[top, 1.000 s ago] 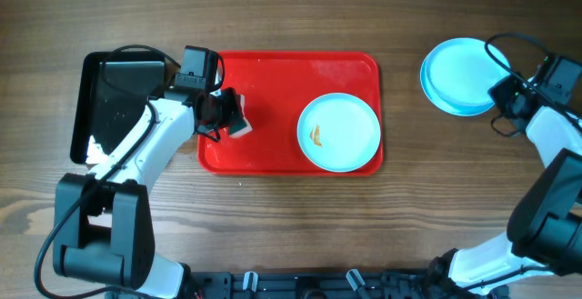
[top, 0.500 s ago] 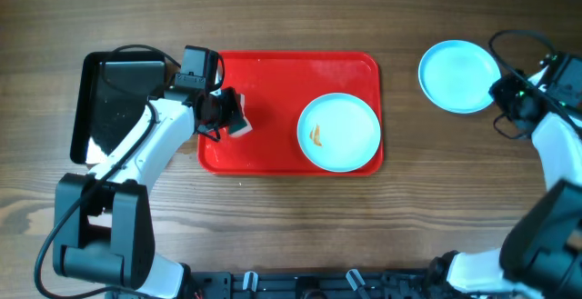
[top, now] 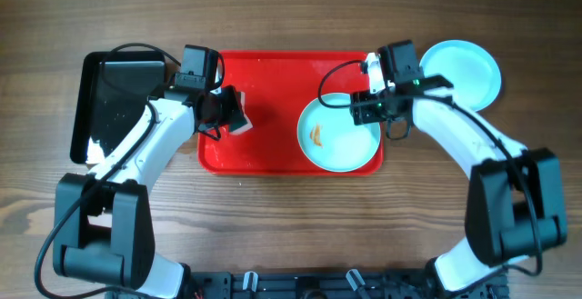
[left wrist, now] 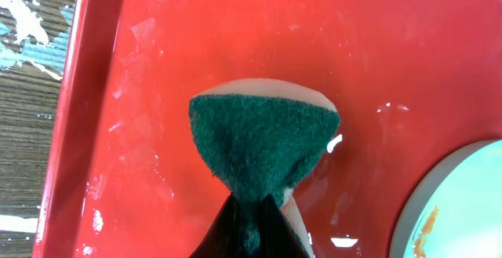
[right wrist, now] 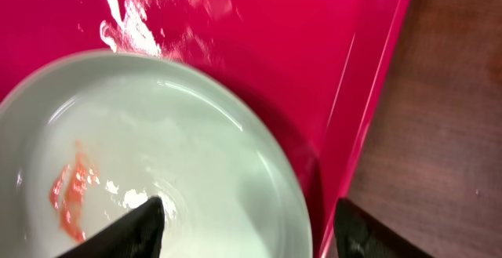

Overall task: Clean dirty plates on tray and stack at the side
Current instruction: 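Move the right gripper back to grasp the rim of the last plate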

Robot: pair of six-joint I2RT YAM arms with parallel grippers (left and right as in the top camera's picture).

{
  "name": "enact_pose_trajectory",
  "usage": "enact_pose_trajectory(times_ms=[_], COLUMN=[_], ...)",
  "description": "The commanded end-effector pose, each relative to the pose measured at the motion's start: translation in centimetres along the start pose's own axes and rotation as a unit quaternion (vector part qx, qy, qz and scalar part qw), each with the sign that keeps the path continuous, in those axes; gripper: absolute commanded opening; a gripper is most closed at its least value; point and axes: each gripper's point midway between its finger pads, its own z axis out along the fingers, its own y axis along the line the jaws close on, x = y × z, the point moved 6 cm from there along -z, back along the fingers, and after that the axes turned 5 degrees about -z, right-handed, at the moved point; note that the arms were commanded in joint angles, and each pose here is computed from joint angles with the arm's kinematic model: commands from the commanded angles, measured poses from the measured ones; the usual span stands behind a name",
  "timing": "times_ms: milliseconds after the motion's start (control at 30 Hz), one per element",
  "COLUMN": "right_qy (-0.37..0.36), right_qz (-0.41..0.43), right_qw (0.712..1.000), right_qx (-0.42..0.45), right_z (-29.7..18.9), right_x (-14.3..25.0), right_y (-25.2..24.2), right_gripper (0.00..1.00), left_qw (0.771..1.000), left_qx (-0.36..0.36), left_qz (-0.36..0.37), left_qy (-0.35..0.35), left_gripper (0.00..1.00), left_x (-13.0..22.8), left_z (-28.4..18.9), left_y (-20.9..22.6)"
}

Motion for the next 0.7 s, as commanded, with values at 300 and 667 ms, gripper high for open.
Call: enact_pose_trajectory(times_ms=[300,667], right_qy=[0.078,0.105], right_qz=[-0.109,-0.093], right_qw=[0.991,0.987], right_qx=[-0.007,-0.073], right_z=[2.6,5.0], right_x=[-4.3,-3.1], right_y=[-0.6,0.7], right_gripper=[0.65,0.08], left_qw=[1.0,1.0], left_qx=[0.002,0.003], left_qz=[-0.003,-0.003], left_qy=[0.011,0.011], left_gripper=[0.04,0.04], left_x=[0.4,0.4], left_z=[0.4,0.4], left_y=[0.0,0.0])
